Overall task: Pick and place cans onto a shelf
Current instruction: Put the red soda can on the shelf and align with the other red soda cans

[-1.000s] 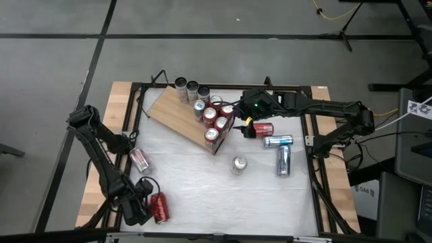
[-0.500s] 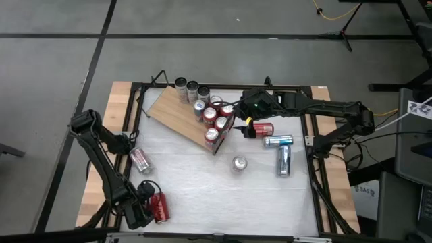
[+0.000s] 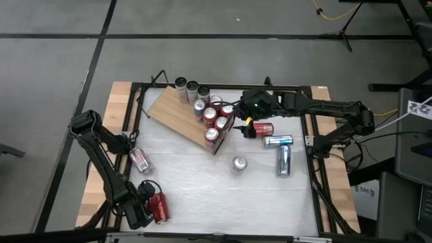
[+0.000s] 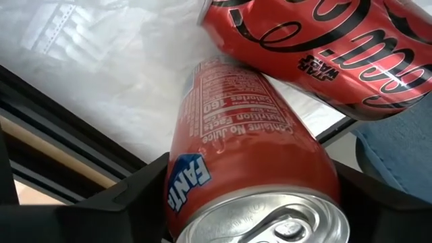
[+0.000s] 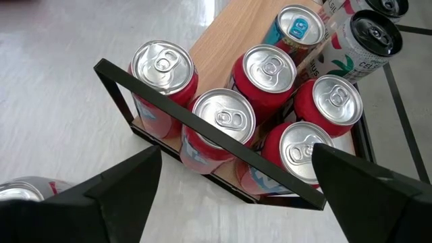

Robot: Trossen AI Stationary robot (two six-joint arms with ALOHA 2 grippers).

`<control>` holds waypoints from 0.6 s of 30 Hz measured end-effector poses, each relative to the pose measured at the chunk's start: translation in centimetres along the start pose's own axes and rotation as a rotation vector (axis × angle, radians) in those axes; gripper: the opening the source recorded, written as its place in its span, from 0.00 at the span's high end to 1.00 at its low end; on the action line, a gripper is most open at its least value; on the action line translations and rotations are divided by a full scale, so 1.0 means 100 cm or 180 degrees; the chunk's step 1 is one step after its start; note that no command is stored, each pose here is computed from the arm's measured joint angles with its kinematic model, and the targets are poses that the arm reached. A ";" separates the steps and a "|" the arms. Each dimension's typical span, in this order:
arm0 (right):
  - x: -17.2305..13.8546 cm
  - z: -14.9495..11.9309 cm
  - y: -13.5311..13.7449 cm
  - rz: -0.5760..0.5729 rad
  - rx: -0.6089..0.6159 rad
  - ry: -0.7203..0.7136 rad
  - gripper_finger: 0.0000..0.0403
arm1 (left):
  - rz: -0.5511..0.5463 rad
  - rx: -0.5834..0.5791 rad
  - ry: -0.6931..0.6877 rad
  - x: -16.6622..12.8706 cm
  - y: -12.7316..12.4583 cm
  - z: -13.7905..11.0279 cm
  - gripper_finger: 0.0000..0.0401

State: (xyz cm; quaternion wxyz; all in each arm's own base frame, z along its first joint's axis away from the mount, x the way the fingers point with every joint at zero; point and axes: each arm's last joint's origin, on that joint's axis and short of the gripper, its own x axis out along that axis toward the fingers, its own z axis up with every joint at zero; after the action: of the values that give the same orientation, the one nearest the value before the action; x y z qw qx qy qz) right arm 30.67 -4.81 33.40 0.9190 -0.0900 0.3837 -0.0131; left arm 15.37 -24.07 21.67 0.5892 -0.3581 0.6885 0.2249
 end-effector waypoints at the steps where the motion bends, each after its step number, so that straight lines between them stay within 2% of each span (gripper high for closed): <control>1: 0.000 0.000 0.000 -0.0001 0.0001 0.0000 0.08 | 0.0004 -0.0009 0.0015 0.000 0.000 0.000 0.30; 10: 0.000 0.000 0.000 0.0000 0.0000 0.0000 0.08 | 0.0021 -0.0110 0.0112 -0.002 0.001 0.000 0.29; 18: 0.000 0.000 0.000 0.0000 0.0000 0.0000 0.08 | -0.0096 -0.0193 0.0155 -0.024 0.010 0.007 0.29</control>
State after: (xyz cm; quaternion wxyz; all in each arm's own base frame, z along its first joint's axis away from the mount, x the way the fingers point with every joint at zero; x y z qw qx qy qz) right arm 30.67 -4.82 33.40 0.9190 -0.0901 0.3837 -0.0132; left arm 15.19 -22.41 23.78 0.5645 -0.3915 0.6900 0.2279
